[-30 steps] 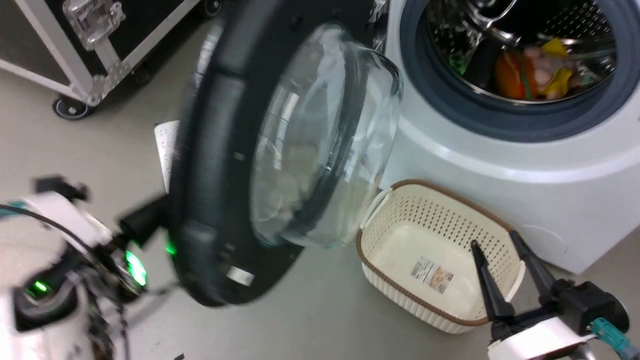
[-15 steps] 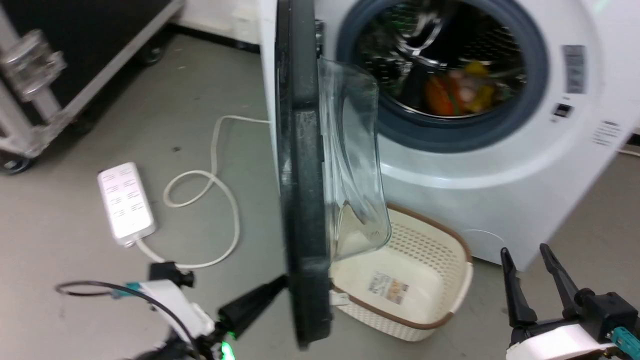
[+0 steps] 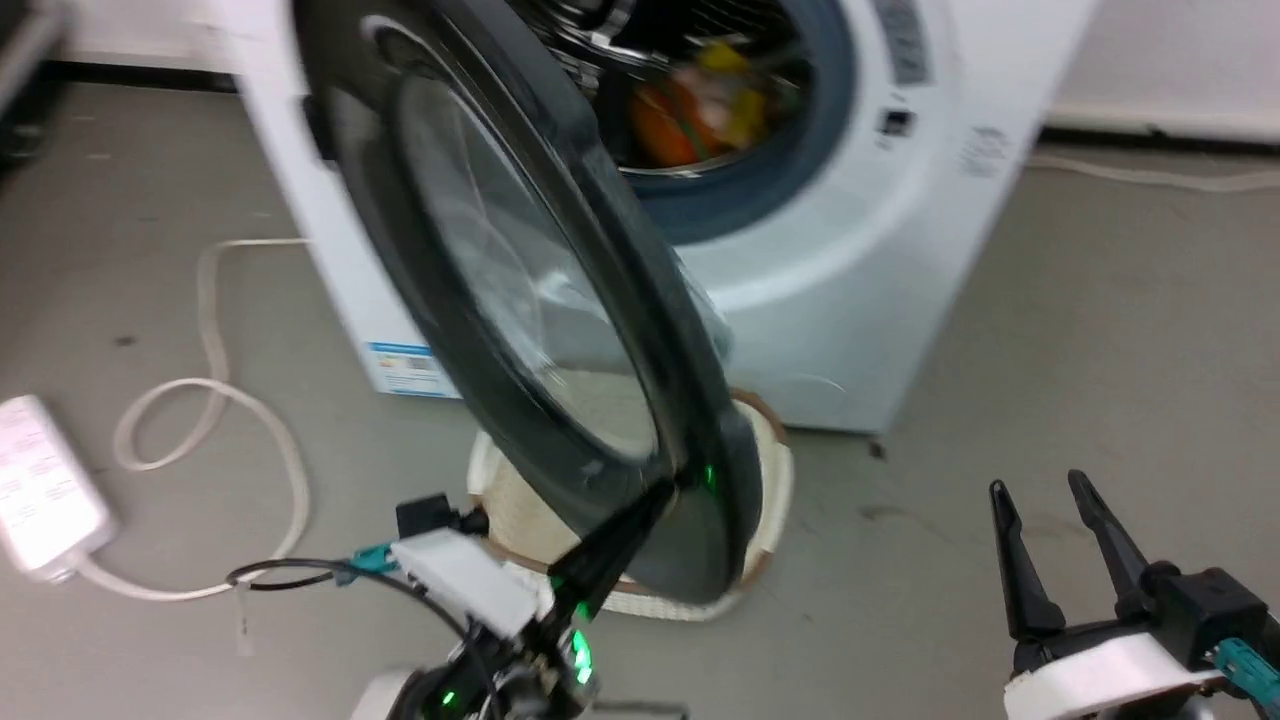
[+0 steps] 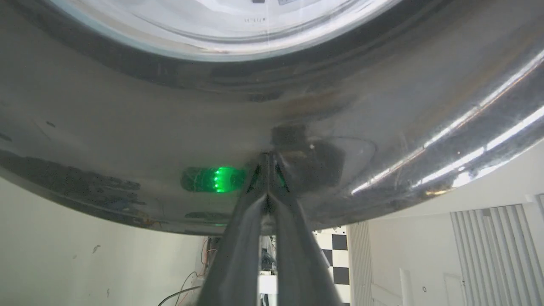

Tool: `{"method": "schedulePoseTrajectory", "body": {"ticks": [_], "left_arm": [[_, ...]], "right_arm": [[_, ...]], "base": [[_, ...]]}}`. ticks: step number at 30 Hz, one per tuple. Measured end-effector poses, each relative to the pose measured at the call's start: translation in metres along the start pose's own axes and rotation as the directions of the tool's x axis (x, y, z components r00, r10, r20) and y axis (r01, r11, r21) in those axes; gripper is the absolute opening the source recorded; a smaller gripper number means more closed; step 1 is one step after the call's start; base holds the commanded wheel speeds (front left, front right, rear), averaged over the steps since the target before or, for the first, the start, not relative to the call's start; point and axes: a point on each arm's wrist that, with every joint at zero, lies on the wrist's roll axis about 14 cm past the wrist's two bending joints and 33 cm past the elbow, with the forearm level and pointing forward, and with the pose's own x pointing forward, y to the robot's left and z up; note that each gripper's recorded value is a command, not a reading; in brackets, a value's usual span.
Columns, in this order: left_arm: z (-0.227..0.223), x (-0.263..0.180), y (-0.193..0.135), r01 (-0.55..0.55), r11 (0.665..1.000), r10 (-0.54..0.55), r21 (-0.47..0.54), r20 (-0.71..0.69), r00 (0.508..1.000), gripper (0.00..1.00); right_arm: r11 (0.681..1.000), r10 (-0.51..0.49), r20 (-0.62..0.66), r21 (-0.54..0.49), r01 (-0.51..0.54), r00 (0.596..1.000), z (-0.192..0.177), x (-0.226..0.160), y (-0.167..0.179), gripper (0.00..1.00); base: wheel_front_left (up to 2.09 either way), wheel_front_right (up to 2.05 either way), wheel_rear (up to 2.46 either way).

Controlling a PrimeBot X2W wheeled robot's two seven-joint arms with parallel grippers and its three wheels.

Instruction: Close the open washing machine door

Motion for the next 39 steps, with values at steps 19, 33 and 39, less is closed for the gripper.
{"method": "schedulePoseTrajectory", "body": {"ticks": [19, 33, 39], "left_arm": [[0.0, 0.191, 0.002, 0.04, 0.989, -0.035, -0.145, 0.04, 0.999, 0.0], [0.005, 0.197, -0.008, 0.052, 0.997, -0.049, -0.058, 0.052, 0.997, 0.0], [0.006, 0.144, -0.01, 0.06, 0.989, -0.072, 0.137, 0.089, 0.993, 0.0]], "right_arm": [[0.954, -0.299, -0.124, -0.064, 0.293, 0.946, -0.029, -0.043, -0.093, 1.0], [0.959, -0.285, -0.112, -0.042, 0.282, 0.952, -0.027, -0.035, -0.089, 1.0], [0.978, -0.21, -0.053, -0.022, 0.209, 0.976, -0.012, -0.022, -0.067, 1.0]], "base": [[0.0, 0.0, 0.0], [0.0, 0.0, 0.0], [0.0, 0.0, 0.0]]}}
